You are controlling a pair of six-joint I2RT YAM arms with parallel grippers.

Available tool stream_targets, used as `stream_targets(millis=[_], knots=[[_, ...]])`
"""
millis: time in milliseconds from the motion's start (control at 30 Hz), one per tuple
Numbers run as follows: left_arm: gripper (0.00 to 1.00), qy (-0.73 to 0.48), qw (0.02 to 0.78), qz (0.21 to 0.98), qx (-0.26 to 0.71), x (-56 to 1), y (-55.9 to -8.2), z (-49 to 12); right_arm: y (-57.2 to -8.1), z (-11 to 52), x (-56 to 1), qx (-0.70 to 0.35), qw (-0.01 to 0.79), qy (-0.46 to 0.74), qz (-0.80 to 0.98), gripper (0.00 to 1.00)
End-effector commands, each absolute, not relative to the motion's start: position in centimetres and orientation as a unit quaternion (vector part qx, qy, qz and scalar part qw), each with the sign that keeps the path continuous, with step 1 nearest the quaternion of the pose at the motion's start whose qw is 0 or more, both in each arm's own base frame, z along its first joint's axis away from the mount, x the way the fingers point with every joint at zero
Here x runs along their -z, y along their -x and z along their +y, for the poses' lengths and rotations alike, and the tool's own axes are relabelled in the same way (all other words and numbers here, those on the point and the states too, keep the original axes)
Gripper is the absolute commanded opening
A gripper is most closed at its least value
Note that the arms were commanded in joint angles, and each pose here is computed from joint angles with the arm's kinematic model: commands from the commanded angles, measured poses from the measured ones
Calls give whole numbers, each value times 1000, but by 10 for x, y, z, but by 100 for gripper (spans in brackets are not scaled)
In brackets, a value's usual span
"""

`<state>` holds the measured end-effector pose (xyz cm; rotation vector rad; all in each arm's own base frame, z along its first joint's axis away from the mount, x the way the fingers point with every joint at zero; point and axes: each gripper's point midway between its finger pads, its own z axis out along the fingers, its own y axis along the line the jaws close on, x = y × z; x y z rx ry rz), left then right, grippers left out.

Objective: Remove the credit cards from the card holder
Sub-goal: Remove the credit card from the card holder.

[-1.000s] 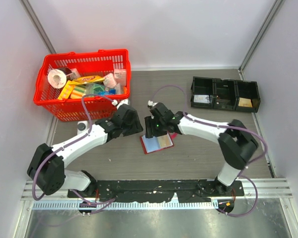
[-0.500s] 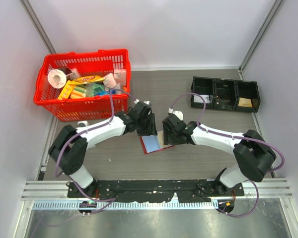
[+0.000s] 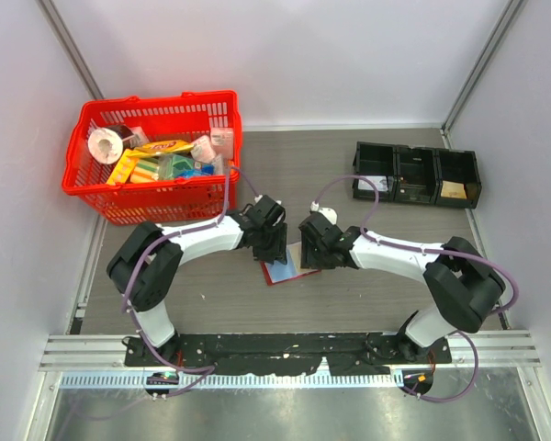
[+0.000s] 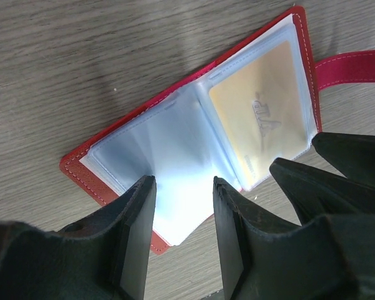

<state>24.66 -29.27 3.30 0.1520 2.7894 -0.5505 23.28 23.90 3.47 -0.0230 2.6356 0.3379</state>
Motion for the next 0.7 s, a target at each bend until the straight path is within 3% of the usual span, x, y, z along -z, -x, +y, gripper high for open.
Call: stream_targets(millis=[0, 367, 667], knots=[[45, -56, 130, 973, 183, -30, -243, -290, -236, 240, -30, -128, 240, -11, 962, 48], [45, -57, 122, 975, 179, -26, -239, -289, -232, 240, -24, -131, 226, -9, 965, 47], [45, -63, 117, 974, 183, -25, -235, -294, -238, 257, -50, -183, 250, -1, 951, 31]])
